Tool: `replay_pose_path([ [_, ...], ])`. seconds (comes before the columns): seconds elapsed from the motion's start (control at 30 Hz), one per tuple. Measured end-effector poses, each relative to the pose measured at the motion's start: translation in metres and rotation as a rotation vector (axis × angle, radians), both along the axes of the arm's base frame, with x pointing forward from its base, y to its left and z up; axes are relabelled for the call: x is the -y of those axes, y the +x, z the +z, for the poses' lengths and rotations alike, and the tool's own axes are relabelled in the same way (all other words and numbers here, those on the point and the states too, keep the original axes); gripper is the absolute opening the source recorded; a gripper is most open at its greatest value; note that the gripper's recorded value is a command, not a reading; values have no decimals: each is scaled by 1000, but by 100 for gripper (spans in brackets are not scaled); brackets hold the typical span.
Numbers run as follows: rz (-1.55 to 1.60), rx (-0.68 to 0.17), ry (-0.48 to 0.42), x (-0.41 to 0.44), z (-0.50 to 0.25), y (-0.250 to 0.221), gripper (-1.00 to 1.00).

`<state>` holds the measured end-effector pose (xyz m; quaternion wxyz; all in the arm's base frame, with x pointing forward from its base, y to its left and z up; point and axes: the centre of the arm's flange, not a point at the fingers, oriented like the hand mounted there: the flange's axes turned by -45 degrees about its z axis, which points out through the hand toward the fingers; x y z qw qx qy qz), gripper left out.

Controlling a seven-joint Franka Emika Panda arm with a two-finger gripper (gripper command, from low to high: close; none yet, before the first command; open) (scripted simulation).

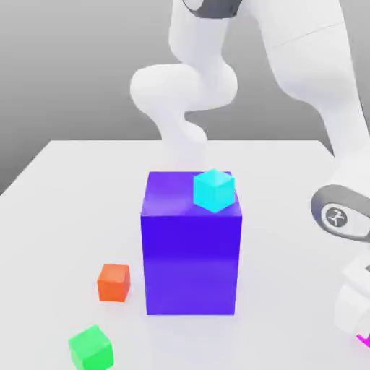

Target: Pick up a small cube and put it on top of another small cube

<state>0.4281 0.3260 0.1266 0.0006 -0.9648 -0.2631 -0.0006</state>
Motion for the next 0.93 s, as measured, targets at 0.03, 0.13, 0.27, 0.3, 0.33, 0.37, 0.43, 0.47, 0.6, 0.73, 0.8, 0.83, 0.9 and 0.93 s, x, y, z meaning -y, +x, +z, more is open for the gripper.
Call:
replay_pose_path([
  [0.03,-1,0,0,0,6,0,-100],
  [0.13,-1,0,1,0,44,1,-100],
  [0.27,-216,-3,-16,70,69,38,-100],
  [0.3,-289,-4,-20,95,72,48,-100],
  [0.33,-362,-4,-23,120,74,57,-100],
  [0.37,-434,-5,-25,144,76,64,-100],
  [0.43,-577,-6,-28,194,82,75,-100],
  [0.47,-649,-6,-28,219,84,78,-100],
  [0.6,-939,-5,-22,319,97,79,-100],
  [0.73,-1238,-3,-7,419,96,64,-100],
  [0.8,-1363,-2,0,460,69,56,-100],
  [0.83,-1388,-2,0,468,58,53,100],
  [0.9,-1388,-2,0,468,58,53,100],
  [0.93,-1388,-2,0,468,58,53,100],
])
